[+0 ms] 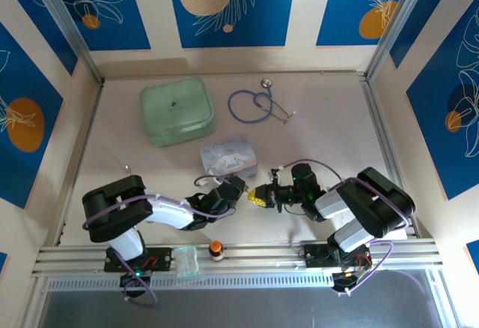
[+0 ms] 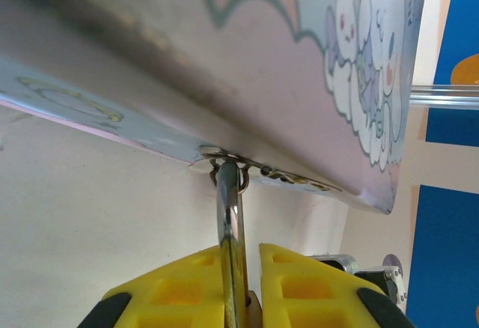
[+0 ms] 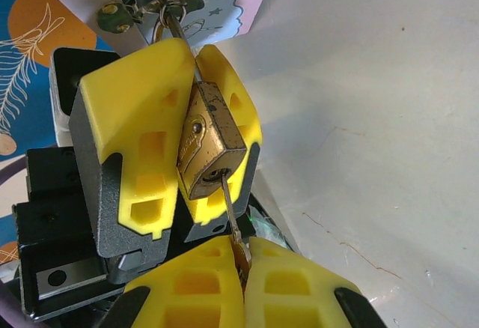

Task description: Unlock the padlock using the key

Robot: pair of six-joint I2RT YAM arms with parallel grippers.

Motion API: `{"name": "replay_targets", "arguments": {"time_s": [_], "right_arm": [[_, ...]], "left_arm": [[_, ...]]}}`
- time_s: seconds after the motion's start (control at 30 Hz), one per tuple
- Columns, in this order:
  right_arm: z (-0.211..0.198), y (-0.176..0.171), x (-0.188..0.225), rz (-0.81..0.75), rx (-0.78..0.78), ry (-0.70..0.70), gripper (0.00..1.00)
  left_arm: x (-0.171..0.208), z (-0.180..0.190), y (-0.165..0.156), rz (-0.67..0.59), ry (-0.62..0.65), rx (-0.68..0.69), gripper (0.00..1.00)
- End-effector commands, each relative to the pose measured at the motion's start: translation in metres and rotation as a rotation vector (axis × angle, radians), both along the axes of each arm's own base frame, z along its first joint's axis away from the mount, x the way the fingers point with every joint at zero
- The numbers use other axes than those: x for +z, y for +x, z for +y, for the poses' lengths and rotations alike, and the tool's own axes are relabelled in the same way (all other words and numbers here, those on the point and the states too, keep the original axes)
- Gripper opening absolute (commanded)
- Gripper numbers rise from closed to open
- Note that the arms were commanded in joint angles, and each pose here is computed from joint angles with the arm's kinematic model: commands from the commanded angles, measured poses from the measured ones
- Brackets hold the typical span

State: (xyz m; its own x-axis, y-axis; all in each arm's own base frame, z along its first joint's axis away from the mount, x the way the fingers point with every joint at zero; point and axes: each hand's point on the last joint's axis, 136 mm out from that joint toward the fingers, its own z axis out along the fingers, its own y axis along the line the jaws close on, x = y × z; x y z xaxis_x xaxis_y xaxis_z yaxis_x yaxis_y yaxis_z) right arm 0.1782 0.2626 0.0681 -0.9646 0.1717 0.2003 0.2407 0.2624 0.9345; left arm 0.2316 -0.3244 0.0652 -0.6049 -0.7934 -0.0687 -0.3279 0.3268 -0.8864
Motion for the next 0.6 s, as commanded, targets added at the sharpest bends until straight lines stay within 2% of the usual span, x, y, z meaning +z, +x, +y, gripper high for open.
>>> {"name": "replay_targets", "arguments": {"time_s": [0.0,0.3,0.57], "right_arm": [[0.003,0.012,0.018,-0.094,-0.024,0.051,0.00],[0.005,0.011,0.022,-0.098,0.015,0.079,0.00],[0.014,0.011,0.036,-0.124,0.089,0.134,0.00]], "left_arm": [[0.011,-0.020,-0.016,0.039,-0.095,-0.083,0.00],[0.016,-0.019,-0.017,0.027,-0.072,-0.099,0.00],[0.021,-0.016,-0.018,0.007,0.017,-0.131,0.00]]}}
